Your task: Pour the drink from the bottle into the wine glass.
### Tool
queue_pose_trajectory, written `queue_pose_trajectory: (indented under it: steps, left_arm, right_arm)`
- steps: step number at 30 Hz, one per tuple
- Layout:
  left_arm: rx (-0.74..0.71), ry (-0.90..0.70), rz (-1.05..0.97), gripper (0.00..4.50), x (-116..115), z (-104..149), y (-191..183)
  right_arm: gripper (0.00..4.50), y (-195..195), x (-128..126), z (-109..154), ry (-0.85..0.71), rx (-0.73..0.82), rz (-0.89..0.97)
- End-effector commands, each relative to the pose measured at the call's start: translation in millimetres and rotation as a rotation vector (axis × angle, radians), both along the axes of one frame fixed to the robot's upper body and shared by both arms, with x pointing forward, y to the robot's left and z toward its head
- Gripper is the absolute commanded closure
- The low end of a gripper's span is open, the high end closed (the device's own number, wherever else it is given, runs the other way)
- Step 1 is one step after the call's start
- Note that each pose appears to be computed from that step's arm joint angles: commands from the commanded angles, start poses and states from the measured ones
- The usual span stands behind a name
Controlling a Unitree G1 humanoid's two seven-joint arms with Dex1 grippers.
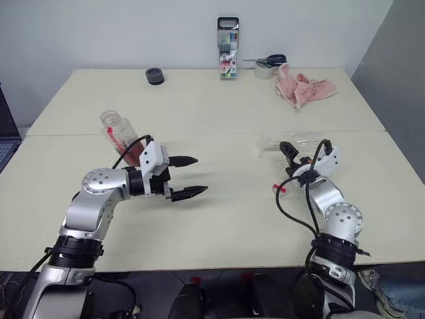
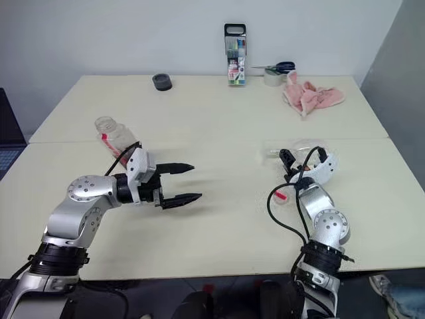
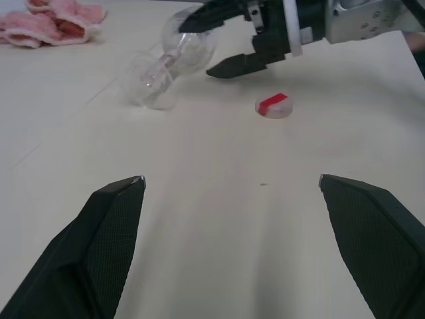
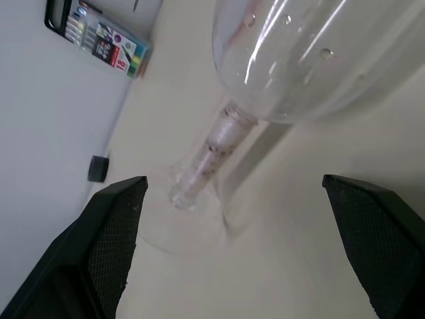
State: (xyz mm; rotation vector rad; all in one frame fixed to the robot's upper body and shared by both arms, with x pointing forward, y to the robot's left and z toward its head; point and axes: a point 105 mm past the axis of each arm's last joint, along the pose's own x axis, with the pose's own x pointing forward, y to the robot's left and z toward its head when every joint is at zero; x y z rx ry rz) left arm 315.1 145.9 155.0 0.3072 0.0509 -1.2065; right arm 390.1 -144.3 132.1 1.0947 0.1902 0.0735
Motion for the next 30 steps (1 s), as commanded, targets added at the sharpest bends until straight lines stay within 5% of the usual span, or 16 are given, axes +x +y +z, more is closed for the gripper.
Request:
queue_pose_trajectory:
  steps: [1,18,30]
  left_arm:
    - [0.012,-0.020,-0.024,0.03,1.3,7.3,-0.2]
    - [0.046,-0.023,-0.025,0.03,3.8,8.1,4.7]
    - [0.047,-0.017,-0.024,0.00,2.5,9.0,1.0]
  right_arm:
    - [0.00,31.2,12.7,23.9,-0.072,0.120,0.046]
    - [0.00,44.2,46.7,5.1,-0.044,0.218,-0.014]
    - [4.01,49.6,49.2,2.5,-0.054,0.226,0.024]
